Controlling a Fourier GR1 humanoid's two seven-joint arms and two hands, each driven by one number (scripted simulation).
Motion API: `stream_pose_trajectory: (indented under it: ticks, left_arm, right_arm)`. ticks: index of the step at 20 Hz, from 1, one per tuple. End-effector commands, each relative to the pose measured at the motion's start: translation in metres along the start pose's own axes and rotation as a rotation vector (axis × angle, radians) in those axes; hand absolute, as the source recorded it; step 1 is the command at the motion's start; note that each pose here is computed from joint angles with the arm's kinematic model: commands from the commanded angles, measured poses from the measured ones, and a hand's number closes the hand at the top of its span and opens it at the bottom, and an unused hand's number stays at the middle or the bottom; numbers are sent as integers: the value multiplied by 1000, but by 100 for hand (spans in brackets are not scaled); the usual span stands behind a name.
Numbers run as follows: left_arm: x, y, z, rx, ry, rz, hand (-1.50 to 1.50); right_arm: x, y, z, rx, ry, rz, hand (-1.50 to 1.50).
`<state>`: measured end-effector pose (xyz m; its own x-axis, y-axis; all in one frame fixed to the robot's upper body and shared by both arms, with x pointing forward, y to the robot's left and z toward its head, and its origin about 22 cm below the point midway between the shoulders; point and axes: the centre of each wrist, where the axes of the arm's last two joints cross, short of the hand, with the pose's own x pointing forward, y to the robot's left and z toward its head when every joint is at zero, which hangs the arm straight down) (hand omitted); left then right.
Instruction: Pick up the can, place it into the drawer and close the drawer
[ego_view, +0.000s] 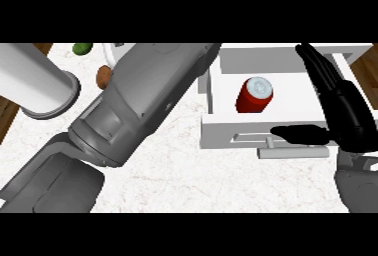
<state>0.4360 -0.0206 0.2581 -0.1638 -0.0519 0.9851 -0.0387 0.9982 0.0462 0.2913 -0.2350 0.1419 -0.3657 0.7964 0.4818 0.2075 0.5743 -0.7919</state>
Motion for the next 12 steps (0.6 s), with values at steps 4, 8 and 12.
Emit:
stream_pose_trajectory:
  ticks: [4, 8, 12]
  left_arm:
    - [1, 3, -2, -16, 22, 10, -150]
    - [10, 16, -7, -15, 19, 39, -150]
    - [-1, 33, -14, 24, 23, 6, -150]
  right_arm:
    - [-19, 47, -26, 69, -5, 181, -150]
    - [-25, 85, -43, 55, 5, 211, -150]
    - [-25, 104, -58, 21, -5, 246, -150]
